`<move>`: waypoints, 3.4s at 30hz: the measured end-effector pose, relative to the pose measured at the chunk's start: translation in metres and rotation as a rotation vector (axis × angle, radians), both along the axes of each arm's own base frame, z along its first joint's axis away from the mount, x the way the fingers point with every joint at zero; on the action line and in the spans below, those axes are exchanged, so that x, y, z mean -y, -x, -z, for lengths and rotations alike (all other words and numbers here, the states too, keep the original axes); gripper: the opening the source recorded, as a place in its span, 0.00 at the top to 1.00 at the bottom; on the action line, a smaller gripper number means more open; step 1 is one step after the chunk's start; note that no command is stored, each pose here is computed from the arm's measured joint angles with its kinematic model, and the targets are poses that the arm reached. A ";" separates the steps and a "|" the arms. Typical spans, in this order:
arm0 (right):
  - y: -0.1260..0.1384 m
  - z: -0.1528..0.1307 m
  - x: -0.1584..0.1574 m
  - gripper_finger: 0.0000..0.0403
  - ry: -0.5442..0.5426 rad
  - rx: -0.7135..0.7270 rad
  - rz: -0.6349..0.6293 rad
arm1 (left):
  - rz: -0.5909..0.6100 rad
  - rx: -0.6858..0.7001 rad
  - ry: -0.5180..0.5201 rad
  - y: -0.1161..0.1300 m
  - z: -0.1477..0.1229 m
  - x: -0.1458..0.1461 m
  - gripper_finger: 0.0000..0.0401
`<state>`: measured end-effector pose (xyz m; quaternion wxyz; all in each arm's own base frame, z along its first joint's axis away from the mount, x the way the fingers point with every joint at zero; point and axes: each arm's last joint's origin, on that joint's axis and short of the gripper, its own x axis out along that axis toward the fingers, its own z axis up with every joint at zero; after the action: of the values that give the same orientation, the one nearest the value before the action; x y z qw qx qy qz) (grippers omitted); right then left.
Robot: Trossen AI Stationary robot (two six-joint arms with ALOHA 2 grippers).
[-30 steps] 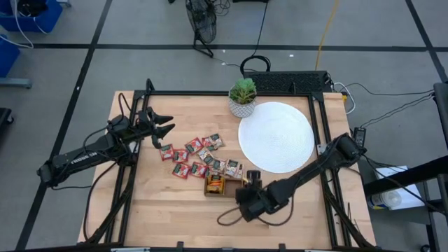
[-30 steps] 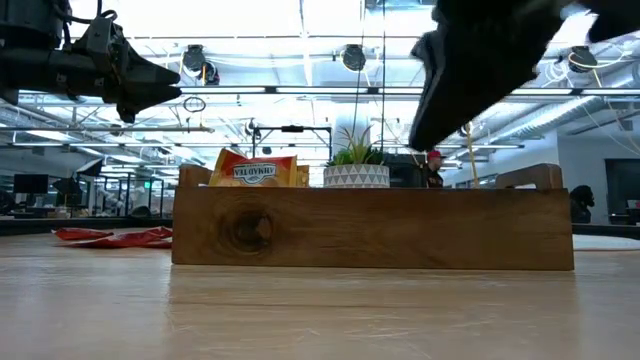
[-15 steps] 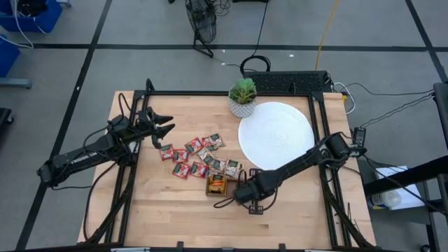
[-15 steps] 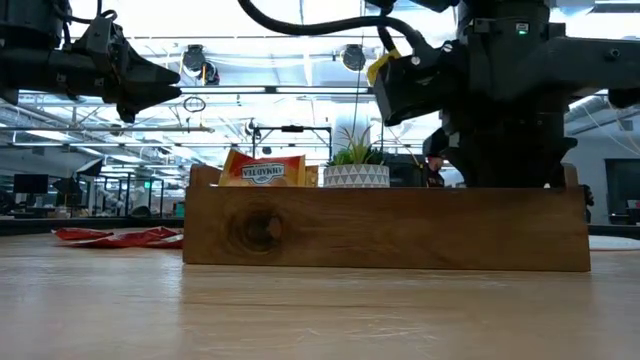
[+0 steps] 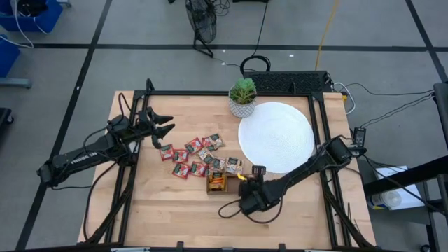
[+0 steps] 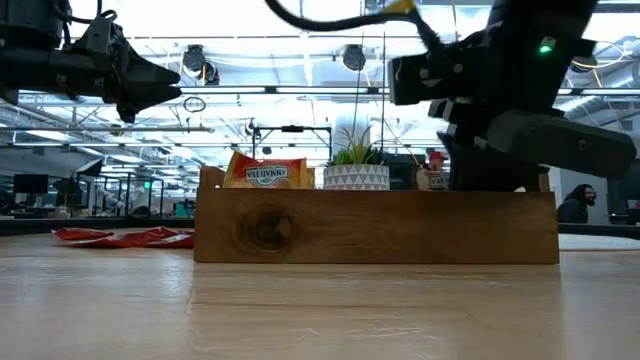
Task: Pick & Place Tea
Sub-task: Put the light brown tea bag into the right section of the wooden organizer
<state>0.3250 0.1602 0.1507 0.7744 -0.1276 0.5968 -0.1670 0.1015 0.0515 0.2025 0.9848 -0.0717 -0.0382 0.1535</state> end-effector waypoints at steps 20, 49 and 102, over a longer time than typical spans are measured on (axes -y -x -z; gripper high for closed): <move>0.013 0.016 0.008 1.00 0.138 0.100 0.114 | 0.000 0.000 0.000 0.000 0.000 0.000 0.55; -0.001 0.004 -0.006 1.00 0.002 0.093 -0.013 | 0.000 0.000 0.000 0.000 0.000 0.000 0.55; -0.050 -0.098 0.125 1.00 0.383 0.423 -0.113 | 0.000 0.001 0.000 0.000 0.000 0.000 0.55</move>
<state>0.3746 0.0355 0.2491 0.8516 -0.2670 0.3713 -0.2561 0.1015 0.0515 0.2025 0.9848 -0.0715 -0.0385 0.1534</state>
